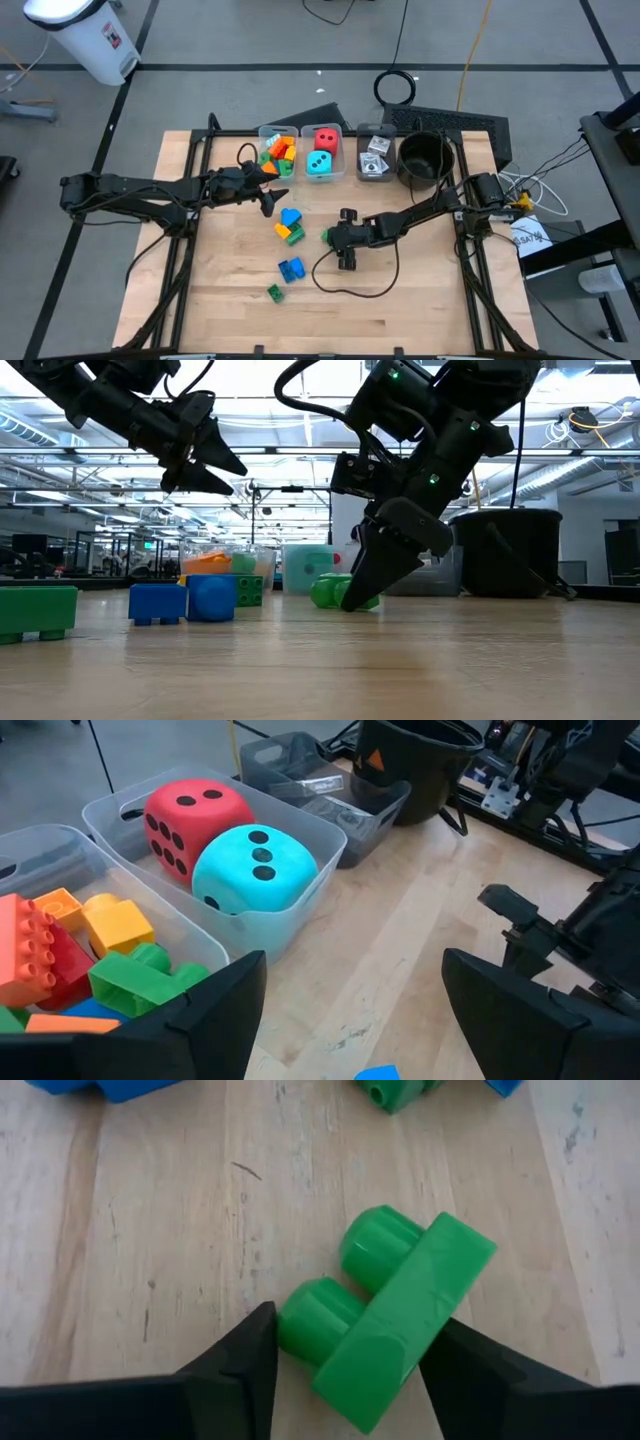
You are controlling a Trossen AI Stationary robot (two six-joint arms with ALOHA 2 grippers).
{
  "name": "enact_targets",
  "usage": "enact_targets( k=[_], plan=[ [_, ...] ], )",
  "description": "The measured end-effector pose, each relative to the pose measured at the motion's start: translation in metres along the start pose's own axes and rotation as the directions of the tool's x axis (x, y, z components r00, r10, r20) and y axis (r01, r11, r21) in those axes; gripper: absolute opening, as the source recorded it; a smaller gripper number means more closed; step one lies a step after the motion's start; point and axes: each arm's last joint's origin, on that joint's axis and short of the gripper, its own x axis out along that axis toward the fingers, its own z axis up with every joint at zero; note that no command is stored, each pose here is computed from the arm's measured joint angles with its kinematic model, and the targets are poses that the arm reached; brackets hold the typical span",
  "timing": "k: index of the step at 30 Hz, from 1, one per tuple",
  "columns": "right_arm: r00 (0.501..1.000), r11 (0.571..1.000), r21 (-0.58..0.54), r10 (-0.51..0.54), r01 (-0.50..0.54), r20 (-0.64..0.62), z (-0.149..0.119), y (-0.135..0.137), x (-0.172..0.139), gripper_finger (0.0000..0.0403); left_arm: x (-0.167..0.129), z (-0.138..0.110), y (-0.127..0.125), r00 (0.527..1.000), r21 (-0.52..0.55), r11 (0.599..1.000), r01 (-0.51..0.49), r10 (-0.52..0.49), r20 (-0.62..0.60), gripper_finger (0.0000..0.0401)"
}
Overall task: Pick & Place Toys
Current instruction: Put the green game piece into the left transparent bin
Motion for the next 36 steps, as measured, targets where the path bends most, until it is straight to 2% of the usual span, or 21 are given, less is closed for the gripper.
enact_targets(
  k=[6,16,22,24,26,31,34,36],
  plan=[
    [1.000,1.000,-0.009,-0.001,0.001,-0.001,0.000,0.000,0.000,0.0186,0.000,0.002,-0.001,1.000,-0.034,0.999,0.008,-0.007,0.017,0.0308],
    [1.000,0.999,-0.036,-0.002,0.002,0.011,0.003,-0.001,-0.008,0.0173,0.003,0.000,-0.001,1.000,-0.117,0.993,-0.003,0.004,0.007,0.0308],
    [0.998,0.992,-0.126,0.019,-0.011,0.065,0.010,0.007,-0.024,0.0173,0.017,-0.009,-0.001,0.999,-0.177,0.984,-0.008,0.001,-0.038,0.0308],
    [0.997,0.985,-0.171,0.022,-0.010,0.074,0.011,0.011,-0.029,0.0173,0.024,-0.011,-0.005,0.997,-0.183,0.981,0.059,-0.068,-0.042,0.0308],
    [0.995,0.979,-0.202,-0.007,0.028,0.104,0.013,0.015,-0.034,0.0173,0.031,-0.010,-0.011,0.984,-0.187,0.968,0.167,-0.174,-0.025,0.0308],
    [0.980,0.953,-0.257,-0.124,0.162,0.158,0.016,0.021,-0.046,0.0173,0.047,-0.015,-0.026,0.916,-0.178,0.900,0.398,-0.402,0.013,0.0308],
    [0.958,0.932,-0.262,-0.199,0.250,0.205,0.020,0.022,-0.052,0.0173,0.054,-0.020,-0.034,0.878,-0.185,0.861,0.474,-0.479,0.022,0.0308],
    [0.942,0.916,-0.269,-0.237,0.298,0.236,0.022,0.024,-0.055,0.0173,0.060,-0.024,-0.040,0.862,-0.185,0.848,0.496,-0.506,-0.007,0.0308]
  ],
)
